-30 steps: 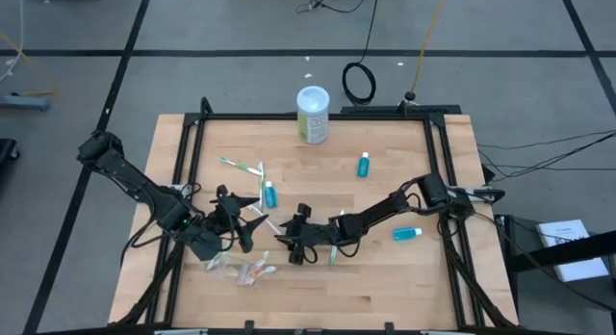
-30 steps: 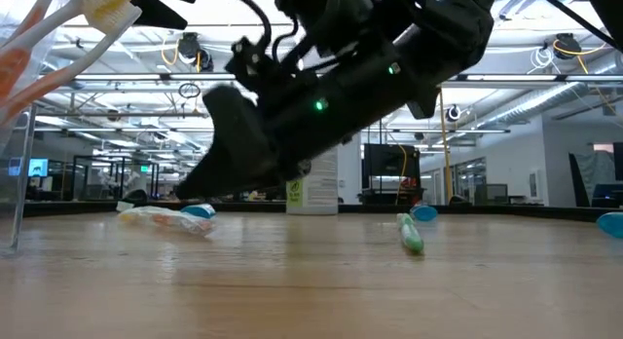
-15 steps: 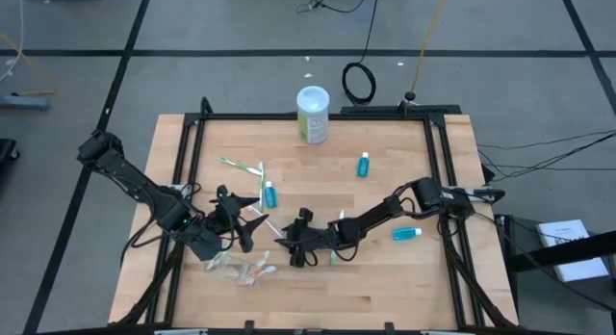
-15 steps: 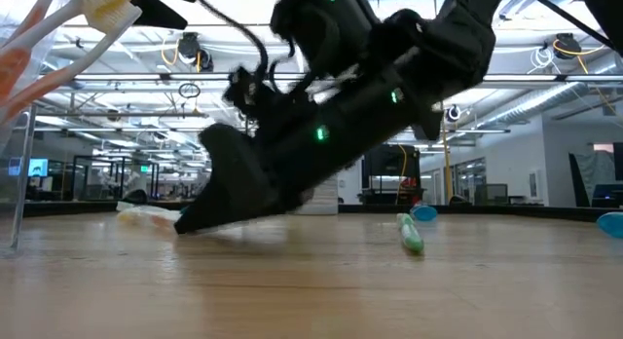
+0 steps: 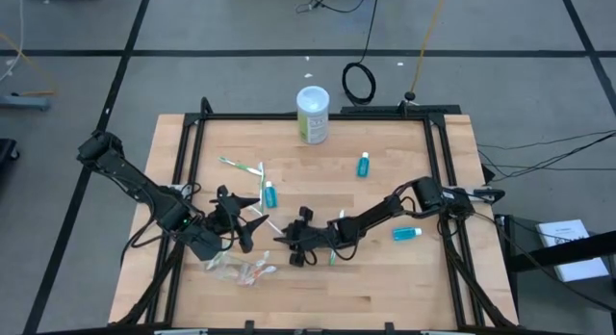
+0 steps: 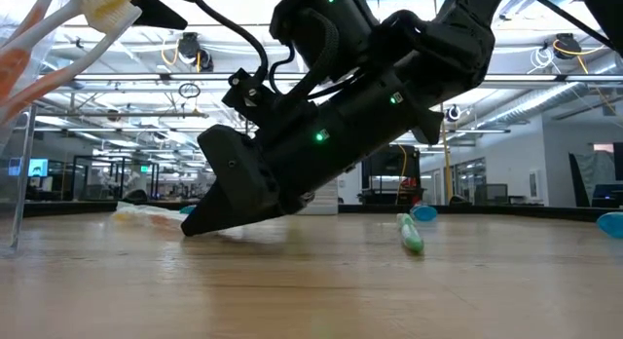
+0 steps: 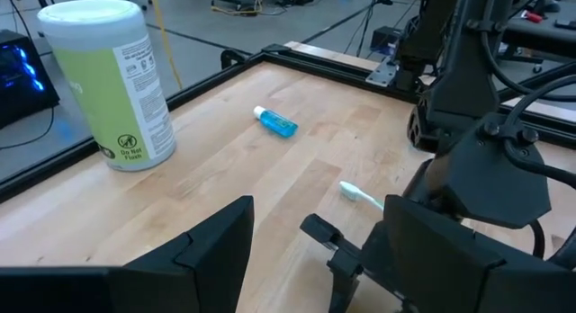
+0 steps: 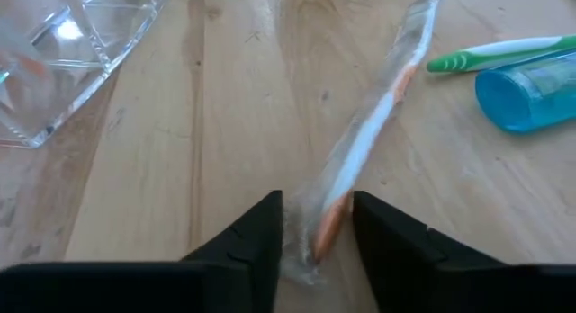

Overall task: Pick & Place toothbrushing station
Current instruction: Put the orange toothbrush into the transparent organizer

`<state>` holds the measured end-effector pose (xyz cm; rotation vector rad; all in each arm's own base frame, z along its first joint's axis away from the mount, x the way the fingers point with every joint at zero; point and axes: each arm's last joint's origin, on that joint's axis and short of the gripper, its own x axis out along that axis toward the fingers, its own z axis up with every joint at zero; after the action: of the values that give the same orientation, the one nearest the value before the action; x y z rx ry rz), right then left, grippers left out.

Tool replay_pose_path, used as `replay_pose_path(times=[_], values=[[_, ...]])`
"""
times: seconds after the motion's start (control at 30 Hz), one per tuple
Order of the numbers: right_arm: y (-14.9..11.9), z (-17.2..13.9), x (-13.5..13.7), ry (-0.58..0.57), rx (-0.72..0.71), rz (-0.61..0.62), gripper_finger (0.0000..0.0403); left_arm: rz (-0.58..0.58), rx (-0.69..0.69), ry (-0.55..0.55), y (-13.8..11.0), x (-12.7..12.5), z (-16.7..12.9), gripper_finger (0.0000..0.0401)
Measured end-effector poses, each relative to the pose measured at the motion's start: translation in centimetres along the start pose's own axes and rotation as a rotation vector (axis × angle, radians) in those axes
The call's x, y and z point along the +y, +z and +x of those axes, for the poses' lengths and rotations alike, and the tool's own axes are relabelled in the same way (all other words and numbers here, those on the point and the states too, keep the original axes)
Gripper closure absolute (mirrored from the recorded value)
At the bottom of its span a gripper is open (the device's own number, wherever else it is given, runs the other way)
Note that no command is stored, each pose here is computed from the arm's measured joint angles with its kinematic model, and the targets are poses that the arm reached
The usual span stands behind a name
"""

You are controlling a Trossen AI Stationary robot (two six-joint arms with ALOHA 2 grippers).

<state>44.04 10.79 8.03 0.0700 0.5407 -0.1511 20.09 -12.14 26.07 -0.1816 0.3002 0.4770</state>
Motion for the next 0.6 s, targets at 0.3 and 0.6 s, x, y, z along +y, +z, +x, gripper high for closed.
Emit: replay_pose_path(times=[0.3,0.6], values=[[-0.1,0.0,0.0,0.002,0.003,-0.027,0.0382,0.000,0.001,-0.001,0.0,0.0,0.0,0.0144],[1.1,-1.1,-0.2,-0.022,0.022,-0.104,0.0384,0.002,0.002,-0.001,0.0,0.0,0.0,0.0144]])
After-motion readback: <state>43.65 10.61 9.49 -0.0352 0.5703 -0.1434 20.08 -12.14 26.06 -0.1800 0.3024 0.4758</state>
